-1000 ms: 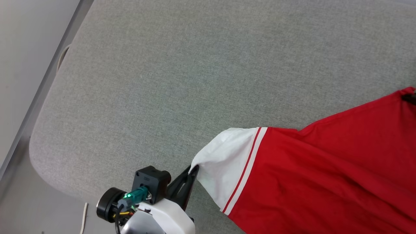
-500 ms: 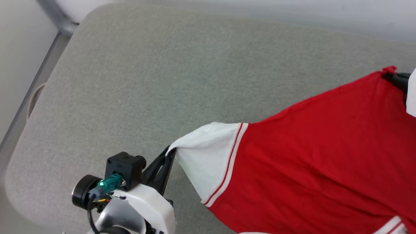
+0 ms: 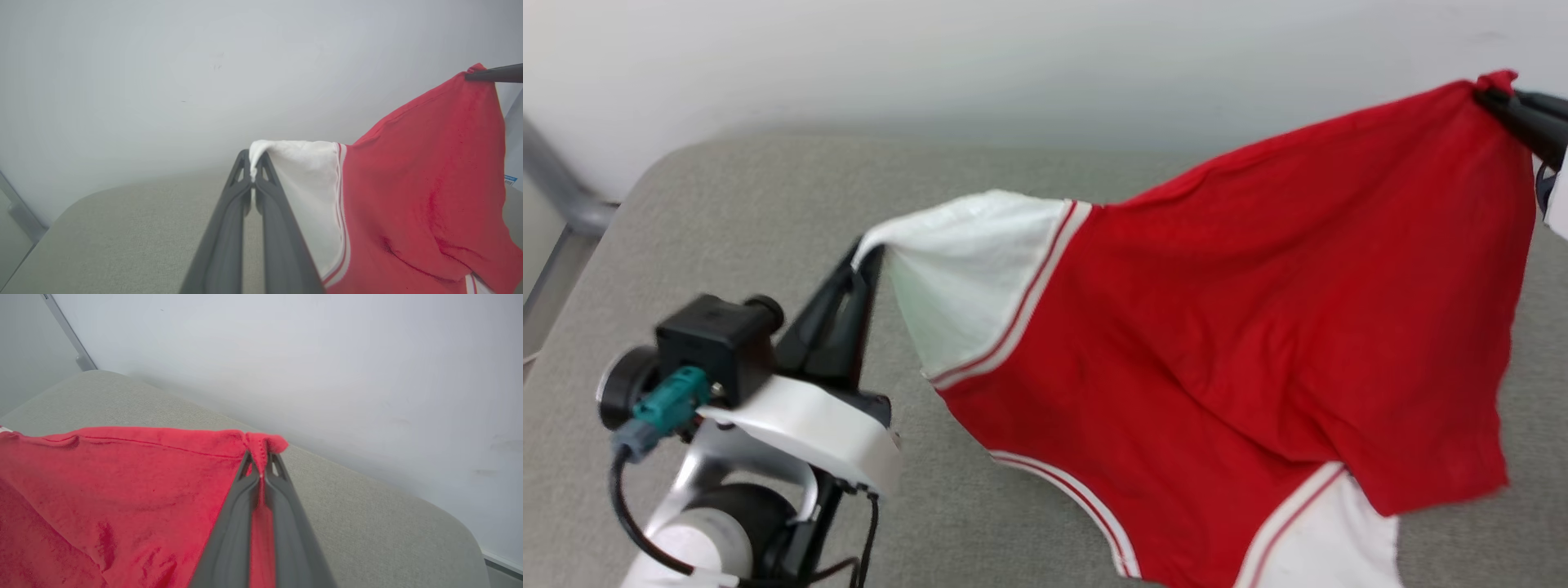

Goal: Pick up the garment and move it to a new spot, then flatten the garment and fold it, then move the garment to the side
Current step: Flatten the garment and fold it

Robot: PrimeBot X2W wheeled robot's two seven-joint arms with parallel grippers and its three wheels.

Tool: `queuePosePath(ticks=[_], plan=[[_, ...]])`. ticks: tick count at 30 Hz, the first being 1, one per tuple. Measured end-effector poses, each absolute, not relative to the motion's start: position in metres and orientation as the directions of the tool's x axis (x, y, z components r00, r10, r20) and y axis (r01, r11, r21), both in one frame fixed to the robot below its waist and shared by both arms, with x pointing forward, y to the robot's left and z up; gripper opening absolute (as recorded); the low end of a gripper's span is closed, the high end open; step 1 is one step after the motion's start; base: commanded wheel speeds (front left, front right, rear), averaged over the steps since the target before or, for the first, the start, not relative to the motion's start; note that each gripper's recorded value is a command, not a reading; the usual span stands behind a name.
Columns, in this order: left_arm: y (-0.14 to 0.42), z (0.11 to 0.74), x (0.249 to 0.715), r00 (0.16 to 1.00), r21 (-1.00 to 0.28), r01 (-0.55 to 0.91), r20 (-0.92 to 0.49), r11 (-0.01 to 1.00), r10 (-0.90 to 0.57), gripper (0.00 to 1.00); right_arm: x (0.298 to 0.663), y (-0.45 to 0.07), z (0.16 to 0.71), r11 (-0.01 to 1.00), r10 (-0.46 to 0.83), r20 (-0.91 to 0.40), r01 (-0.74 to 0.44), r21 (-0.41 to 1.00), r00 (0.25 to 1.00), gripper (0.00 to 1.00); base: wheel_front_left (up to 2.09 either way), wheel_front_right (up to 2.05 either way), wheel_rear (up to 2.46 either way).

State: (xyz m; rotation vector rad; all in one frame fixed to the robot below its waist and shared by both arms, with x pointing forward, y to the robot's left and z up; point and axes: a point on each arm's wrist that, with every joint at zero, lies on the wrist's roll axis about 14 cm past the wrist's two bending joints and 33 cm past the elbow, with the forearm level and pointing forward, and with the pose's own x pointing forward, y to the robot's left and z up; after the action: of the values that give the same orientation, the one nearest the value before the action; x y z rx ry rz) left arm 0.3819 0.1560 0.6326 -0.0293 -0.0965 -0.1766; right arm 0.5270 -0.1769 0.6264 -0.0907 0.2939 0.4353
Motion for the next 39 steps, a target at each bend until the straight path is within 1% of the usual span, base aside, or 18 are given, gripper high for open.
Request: queuePosePath(ticks=[7,13,18,21,27,31,35,39], plan=[[0.146,0.702,0.385,0.930,0.022,0.206,0.307,0.978,-0.203,0.00,0.497,-0.208,0.690,0.926,0.357,-0.141,-0.370,-0.076,0.923,0.00,0.00,0.00,0.00],[0.141,0.765,0.382,0.848,0.039,0.213,0.489,0.976,-0.204,0.00,0.473,-0.227,0.732,0.940,0.329,-0.013,-0.329,-0.091,0.944,0.00,0.00,0.00,0.00],[0.131,0.798,0.382,0.792,0.053,0.230,0.571,0.972,-0.218,0.00,0.458,-0.244,0.749,0.953,0.295,0.050,-0.290,-0.088,0.954,0.00,0.00,0.00,0.00],[0.129,0.812,0.387,0.769,0.061,0.222,0.603,0.973,-0.213,0.00,0.456,-0.249,0.754,0.957,0.283,0.073,-0.276,-0.086,0.956,0.00,0.00,0.00,0.00],[0.121,0.833,0.402,0.731,0.102,0.211,0.644,0.972,-0.226,0.00,0.460,-0.257,0.755,0.964,0.260,0.093,-0.252,-0.089,0.961,0.00,0.00,0.00,0.00],[0.116,0.848,0.421,0.707,0.150,0.193,0.664,0.970,-0.243,0.00,0.470,-0.263,0.757,0.968,0.247,0.115,-0.239,-0.081,0.962,0.00,0.00,0.00,0.00],[0.114,0.857,0.453,0.702,0.203,0.171,0.662,0.964,-0.264,0.00,0.489,-0.268,0.755,0.971,0.233,0.133,-0.224,-0.080,0.963,0.00,0.00,0.00,0.00],[0.109,0.868,0.489,0.687,0.272,0.141,0.665,0.952,-0.292,0.00,0.516,-0.275,0.757,0.976,0.211,0.166,-0.199,-0.085,0.963,0.00,0.00,0.00,0.00]])
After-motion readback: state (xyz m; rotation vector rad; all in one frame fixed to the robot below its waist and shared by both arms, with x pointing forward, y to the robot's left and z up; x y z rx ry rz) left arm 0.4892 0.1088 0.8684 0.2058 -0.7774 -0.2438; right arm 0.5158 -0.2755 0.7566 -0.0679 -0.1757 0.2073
